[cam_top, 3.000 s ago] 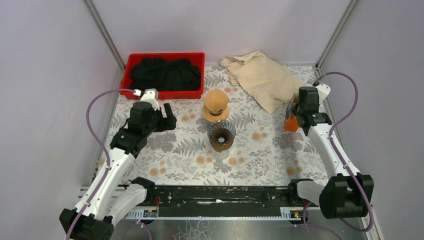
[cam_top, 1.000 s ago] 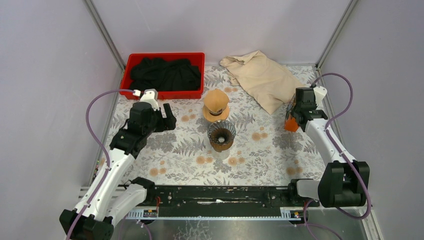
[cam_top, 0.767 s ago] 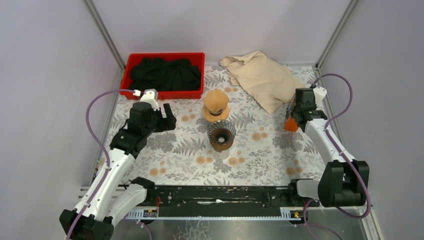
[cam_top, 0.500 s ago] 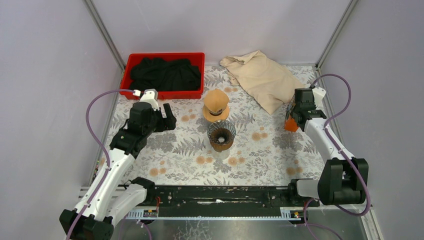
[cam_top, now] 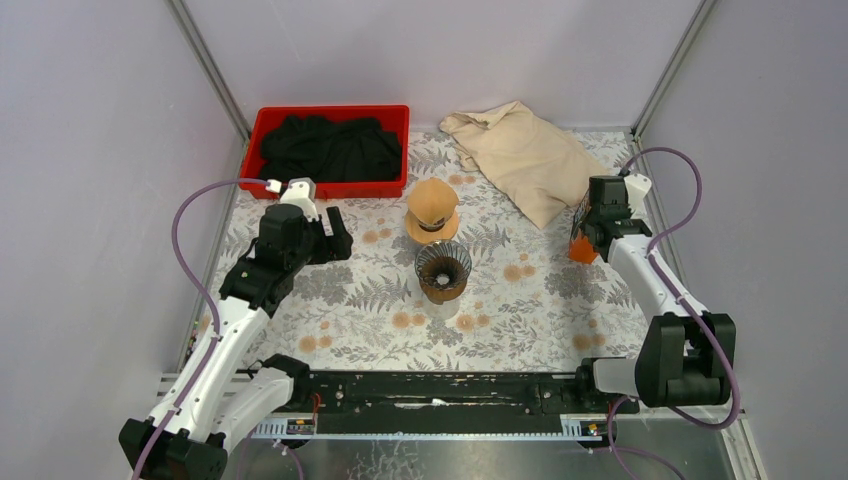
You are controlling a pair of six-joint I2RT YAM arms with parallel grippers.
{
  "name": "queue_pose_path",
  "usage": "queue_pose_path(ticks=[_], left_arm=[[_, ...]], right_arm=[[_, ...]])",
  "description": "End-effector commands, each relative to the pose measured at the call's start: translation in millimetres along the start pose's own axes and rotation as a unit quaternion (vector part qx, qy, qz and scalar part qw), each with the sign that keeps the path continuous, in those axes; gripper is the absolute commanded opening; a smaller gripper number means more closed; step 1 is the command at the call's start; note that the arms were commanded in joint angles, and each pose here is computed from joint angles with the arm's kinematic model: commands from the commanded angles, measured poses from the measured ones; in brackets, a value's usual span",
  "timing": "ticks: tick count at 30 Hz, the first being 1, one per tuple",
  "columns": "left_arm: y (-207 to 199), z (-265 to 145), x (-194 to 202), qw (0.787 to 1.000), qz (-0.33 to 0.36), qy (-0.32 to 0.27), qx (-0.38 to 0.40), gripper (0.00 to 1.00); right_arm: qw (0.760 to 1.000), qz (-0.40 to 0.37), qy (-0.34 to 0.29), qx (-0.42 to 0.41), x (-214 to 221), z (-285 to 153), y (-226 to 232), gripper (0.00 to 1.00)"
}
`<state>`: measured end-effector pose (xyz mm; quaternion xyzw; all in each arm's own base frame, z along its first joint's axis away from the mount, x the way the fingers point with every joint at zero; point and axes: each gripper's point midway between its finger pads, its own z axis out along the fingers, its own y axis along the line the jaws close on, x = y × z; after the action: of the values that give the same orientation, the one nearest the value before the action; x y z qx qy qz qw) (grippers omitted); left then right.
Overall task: Place the coffee filter in the dripper
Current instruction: Pick up the coffee filter from the coffee filter holder.
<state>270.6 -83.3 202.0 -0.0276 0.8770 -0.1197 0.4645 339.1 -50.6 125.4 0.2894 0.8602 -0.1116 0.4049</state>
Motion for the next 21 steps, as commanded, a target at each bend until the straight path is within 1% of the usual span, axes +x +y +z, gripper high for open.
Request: queue_pose_path(ticks=[1,6,9,11,15,21], left_arm=[[-3,0,-14,0.999,0.007,-0.032,0.009,0.89],[-3,0,-14,0.999,0.006,-0.033,0.009,0.89],[-3,0,-14,0.999,0.006,-0.033,0.009,0.89],[-3,0,-14,0.999,0.006,-0.033,0.01,0.89],[-3,0,-14,0.999,0.006,-0.033,0.01,0.89],[-3,0,-14,0.999,0.006,-0.032,0.011,0.89]], right_arm=[[0.999,0.017,-0.03,0.0,-20,4,4,0.23],[0.999,0.016,-0.03,0.004,-21,7,3,0.21],[0.999,0.017,-0.033,0.008,-22,9,2,0.18],[0.999,0.015,-0.034,0.01,-23,10,2,0.14],[0.999,0.014,-0.039,0.009,-30,4,2,0.01],[0.998,0.021,-0.061,-0.005,-50,-13,3,0.0]])
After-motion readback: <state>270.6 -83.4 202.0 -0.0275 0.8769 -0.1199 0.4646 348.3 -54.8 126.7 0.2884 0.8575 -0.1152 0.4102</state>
